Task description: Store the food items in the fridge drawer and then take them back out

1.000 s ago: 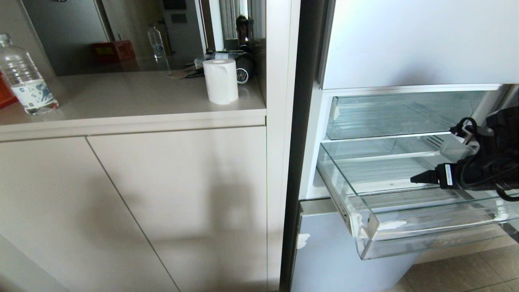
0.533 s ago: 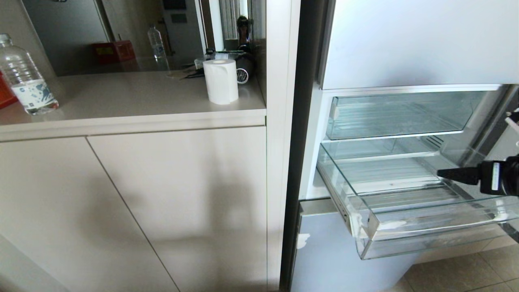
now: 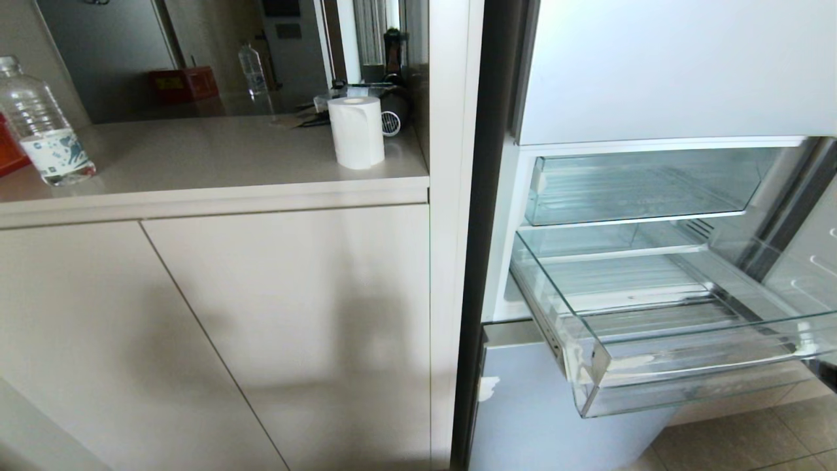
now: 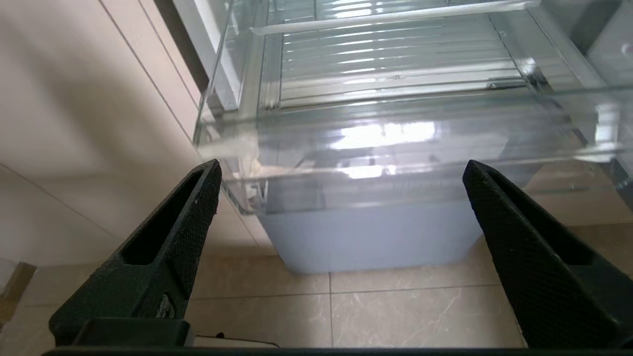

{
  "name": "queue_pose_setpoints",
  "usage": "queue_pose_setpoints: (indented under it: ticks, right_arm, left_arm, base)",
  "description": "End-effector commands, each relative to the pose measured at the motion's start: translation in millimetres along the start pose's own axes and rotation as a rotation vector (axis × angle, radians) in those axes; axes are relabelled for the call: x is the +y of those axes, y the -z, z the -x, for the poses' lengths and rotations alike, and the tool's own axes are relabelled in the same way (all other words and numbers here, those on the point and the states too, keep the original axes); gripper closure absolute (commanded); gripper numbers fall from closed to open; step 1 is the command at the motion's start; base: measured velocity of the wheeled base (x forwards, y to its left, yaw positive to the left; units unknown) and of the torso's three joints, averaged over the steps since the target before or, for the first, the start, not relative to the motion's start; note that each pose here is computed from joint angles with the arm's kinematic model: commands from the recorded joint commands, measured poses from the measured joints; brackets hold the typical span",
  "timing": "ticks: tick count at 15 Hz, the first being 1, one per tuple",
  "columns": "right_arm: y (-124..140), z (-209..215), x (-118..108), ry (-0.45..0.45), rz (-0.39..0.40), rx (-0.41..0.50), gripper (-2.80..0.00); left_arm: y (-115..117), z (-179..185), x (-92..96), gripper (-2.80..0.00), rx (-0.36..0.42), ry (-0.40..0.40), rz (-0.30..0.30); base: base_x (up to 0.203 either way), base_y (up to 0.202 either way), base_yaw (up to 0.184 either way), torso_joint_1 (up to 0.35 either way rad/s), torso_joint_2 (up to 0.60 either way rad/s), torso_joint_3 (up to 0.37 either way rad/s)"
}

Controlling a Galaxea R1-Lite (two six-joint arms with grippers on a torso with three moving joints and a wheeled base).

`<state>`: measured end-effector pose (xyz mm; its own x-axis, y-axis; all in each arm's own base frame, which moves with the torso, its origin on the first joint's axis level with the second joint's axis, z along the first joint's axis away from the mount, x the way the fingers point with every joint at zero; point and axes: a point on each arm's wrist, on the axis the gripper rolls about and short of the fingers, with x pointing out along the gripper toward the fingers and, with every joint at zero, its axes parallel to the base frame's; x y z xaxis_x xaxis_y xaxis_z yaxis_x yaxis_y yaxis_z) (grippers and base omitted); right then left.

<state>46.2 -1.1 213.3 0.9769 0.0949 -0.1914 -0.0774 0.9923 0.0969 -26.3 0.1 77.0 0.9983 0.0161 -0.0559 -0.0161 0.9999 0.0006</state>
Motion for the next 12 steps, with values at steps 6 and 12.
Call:
queue_pose_setpoints:
  ticks: [6, 12]
  right_arm:
    - [73, 35, 2, 0.079, 0.016, -0.077, -2.80]
    - [116, 33, -2, 0.011, 0.027, -0.028, 0.00]
  left_arm:
    - [0, 0, 0.0, 0.00, 0.002, -0.001, 0.002]
    - [0, 0, 0.0, 0.00, 0.002, -0.001, 0.000]
  base:
    - [0.000, 0.000, 0.000, 0.000, 0.00, 0.000]
    - [0.000, 0.000, 0.000, 0.000, 0.00, 0.000]
